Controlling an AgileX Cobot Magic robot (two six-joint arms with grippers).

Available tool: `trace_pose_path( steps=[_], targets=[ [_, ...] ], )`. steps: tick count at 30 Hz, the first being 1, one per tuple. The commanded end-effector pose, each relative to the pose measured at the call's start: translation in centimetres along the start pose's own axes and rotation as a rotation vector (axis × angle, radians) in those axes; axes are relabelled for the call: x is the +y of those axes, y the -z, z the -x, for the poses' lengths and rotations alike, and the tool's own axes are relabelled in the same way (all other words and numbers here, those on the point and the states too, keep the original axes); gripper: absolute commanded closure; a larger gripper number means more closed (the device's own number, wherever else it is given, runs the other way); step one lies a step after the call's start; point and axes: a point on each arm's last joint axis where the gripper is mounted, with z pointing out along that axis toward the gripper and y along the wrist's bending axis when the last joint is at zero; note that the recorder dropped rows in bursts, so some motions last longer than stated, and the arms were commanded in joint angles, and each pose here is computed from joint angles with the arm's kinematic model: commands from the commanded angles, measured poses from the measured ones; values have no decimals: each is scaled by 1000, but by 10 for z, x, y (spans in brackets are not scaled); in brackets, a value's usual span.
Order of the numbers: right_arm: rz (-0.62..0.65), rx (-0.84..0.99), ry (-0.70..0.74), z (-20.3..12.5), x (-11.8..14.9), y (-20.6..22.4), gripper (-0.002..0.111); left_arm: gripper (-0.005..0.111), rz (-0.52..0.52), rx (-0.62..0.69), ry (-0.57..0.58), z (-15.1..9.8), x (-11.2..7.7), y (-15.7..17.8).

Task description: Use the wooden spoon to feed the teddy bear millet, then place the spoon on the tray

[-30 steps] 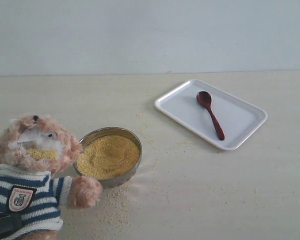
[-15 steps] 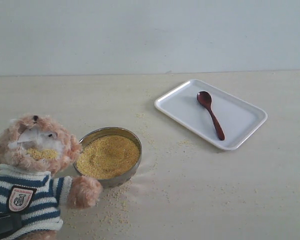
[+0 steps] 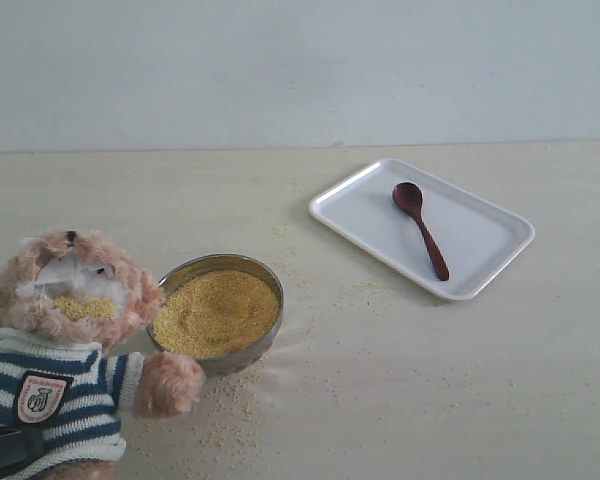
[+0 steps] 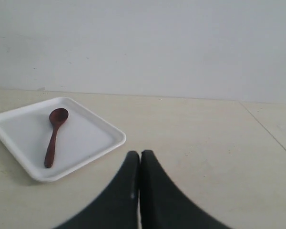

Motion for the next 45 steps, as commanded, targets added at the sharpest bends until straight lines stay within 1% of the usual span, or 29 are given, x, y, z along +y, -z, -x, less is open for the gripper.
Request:
trace_pose_path(
  steps=[1,6,10,18,45],
  targets=[
    [-5,0,-27,-1,0,0,108,102,-17,-13,0,0,-2,0],
    [-8,-22,-57,-1,0,0,108,102,-17,-13,0,0,-2,0],
    [-10,-76,-127,0,-1,-1,108,102,-17,-13,0,0,-2,0],
    [-9,-44,-124,-3,0,-2,108,102,-17,-13,0,0,-2,0],
    [-9,-44,-124,-3,0,-2,108,102,-17,-13,0,0,-2,0]
  ],
)
